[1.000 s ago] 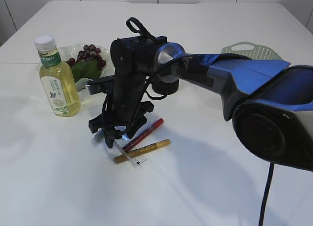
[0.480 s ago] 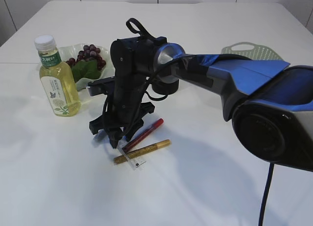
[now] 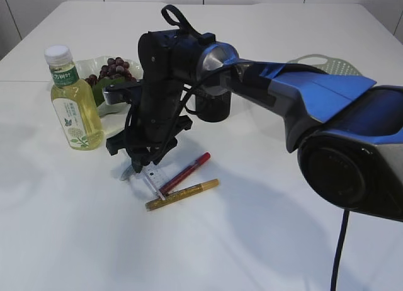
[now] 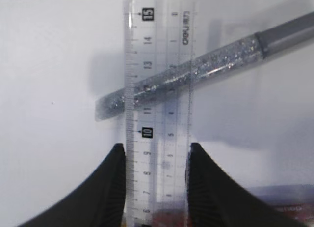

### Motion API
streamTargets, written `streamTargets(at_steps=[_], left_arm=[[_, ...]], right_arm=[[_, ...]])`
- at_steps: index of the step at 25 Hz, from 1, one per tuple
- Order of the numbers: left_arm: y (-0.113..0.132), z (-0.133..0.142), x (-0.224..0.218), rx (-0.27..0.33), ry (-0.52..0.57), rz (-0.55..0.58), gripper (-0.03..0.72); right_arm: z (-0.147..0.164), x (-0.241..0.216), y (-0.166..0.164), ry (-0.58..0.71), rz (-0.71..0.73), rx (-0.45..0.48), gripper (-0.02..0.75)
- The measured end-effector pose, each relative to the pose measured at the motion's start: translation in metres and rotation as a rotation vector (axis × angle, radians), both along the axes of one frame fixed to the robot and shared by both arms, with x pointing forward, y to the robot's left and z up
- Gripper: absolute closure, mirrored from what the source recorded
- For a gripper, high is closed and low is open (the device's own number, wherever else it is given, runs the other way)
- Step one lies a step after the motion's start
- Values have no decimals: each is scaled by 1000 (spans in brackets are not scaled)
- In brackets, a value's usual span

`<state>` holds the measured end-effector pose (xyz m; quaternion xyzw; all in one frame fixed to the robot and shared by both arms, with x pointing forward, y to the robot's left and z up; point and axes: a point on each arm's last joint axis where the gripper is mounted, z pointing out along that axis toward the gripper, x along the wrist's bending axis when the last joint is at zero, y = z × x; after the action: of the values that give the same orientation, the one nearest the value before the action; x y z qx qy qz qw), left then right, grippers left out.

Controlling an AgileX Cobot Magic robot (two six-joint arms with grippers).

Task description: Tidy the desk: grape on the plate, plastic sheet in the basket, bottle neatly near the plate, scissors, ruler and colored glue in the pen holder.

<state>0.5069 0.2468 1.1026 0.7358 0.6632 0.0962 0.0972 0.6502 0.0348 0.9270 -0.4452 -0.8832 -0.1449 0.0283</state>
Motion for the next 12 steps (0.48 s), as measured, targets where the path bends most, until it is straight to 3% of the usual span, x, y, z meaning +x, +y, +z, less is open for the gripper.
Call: streamTargets(at_steps=[12], left_arm=[[0,0,0,0,0,0,449]], right_arm=[[17,1,0,-35,11,14,438]])
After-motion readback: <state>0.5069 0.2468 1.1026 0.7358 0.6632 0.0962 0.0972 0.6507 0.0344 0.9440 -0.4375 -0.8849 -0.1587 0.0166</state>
